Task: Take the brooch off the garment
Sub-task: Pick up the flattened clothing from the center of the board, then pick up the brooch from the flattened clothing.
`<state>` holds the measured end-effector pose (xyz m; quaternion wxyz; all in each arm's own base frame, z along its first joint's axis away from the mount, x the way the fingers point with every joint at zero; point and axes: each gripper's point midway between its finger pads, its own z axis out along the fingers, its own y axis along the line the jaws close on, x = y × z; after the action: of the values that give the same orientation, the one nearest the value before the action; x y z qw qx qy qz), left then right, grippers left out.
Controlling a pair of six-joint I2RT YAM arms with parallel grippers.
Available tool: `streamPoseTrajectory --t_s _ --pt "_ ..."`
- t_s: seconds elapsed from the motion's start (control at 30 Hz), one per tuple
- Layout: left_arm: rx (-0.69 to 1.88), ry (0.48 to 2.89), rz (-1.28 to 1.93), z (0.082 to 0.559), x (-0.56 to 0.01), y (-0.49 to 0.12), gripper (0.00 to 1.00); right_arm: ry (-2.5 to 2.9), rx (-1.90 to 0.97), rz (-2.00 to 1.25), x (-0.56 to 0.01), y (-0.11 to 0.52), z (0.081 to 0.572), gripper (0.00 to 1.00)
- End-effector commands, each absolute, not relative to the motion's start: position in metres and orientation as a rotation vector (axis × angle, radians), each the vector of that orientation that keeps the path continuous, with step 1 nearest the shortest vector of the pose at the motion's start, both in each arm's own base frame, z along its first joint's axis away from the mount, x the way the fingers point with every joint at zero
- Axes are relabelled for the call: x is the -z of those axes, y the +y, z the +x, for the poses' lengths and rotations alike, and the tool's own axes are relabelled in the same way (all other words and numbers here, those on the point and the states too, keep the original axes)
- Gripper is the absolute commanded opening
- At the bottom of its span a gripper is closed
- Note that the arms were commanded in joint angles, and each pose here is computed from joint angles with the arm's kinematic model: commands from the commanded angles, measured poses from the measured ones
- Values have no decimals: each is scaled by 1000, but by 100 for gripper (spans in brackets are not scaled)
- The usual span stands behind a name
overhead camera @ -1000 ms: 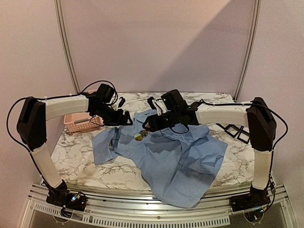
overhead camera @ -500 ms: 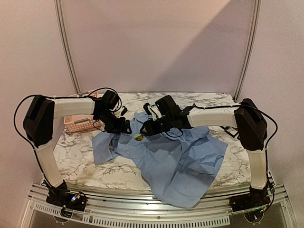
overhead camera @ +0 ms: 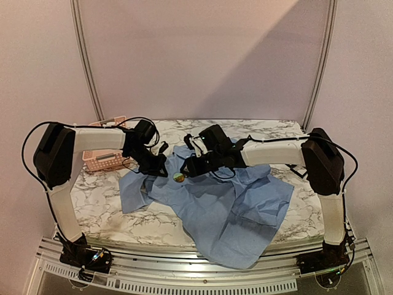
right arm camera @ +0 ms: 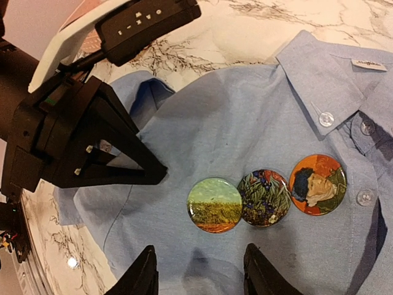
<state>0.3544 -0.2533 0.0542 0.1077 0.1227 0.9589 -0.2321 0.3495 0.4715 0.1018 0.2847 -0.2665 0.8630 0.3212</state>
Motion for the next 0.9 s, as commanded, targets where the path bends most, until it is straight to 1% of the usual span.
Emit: streamPoseTrajectory --t_s 0.0,0.3,0.87 --pt "819 2733 431 351 -75 -273 0 2268 -870 -749 -102 480 343 46" --pt "952 2592 468 351 -109 -286 0 2268 -892 -745 -100 482 341 44" --pt "995 2572 476 347 -114 -292 0 2280 -908 -744 -86 486 341 44"
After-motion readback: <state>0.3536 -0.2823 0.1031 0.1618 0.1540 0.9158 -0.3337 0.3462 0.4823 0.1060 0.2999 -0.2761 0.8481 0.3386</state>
